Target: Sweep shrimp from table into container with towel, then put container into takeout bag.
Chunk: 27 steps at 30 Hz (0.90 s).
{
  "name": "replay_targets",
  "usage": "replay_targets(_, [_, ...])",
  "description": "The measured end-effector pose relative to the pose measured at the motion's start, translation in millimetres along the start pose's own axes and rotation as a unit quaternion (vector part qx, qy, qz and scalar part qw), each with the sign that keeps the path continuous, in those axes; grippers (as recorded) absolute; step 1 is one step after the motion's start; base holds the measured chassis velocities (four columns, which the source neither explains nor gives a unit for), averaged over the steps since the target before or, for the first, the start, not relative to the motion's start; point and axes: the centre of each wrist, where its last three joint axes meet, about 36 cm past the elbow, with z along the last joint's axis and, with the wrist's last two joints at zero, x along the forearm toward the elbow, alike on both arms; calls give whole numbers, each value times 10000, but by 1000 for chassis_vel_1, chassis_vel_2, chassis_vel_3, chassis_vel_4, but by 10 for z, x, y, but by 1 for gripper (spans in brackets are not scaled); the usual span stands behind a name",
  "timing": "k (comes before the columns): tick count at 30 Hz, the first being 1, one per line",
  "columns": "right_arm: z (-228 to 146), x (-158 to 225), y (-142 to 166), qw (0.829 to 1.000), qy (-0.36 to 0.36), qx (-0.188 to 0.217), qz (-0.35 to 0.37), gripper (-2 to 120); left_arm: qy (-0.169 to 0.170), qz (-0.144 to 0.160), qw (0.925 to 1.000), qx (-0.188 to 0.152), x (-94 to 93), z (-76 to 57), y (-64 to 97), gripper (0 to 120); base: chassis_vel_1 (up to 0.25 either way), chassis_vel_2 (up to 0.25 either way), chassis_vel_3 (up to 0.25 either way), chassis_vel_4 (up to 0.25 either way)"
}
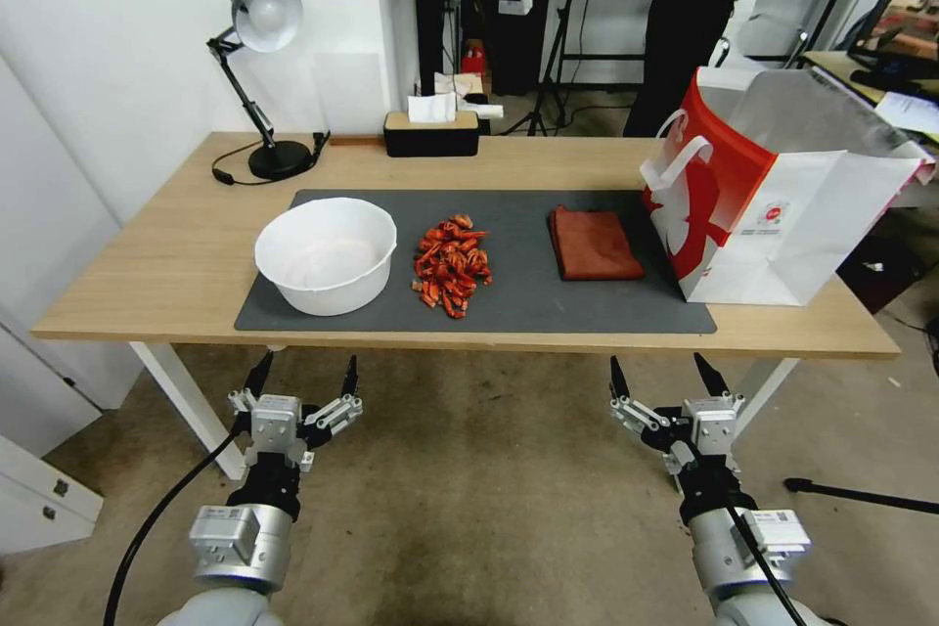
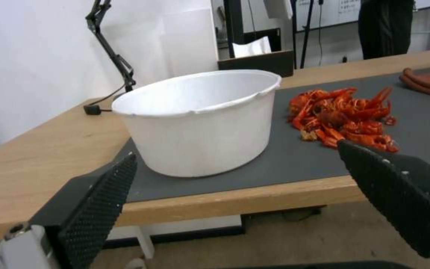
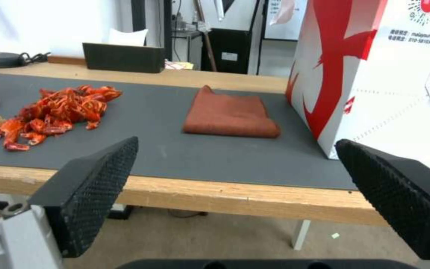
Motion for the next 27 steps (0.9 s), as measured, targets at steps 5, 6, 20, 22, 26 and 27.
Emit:
replay_targets(5, [0,0,0,10000,0,0,0,100,0,0,10000,0,0,0,0,100,0,0,0,0])
replay_targets(6, [0,0,0,10000,0,0,0,100,0,0,10000,0,0,0,0,100,0,0,0,0])
replay_targets(20, [0,0,0,10000,0,0,0,100,0,0,10000,0,0,0,0,100,0,0,0,0])
replay_targets(22, [0,0,0,10000,0,0,0,100,0,0,10000,0,0,0,0,100,0,0,0,0])
replay_targets(26, [0,0,0,10000,0,0,0,100,0,-1,10000,3,-1,0,0,100,0,0,0,0])
replay_targets(27, [0,0,0,10000,1,-1,-1,100,-6,-8,10000,16,-7,-3,1,100,0,0,0,0])
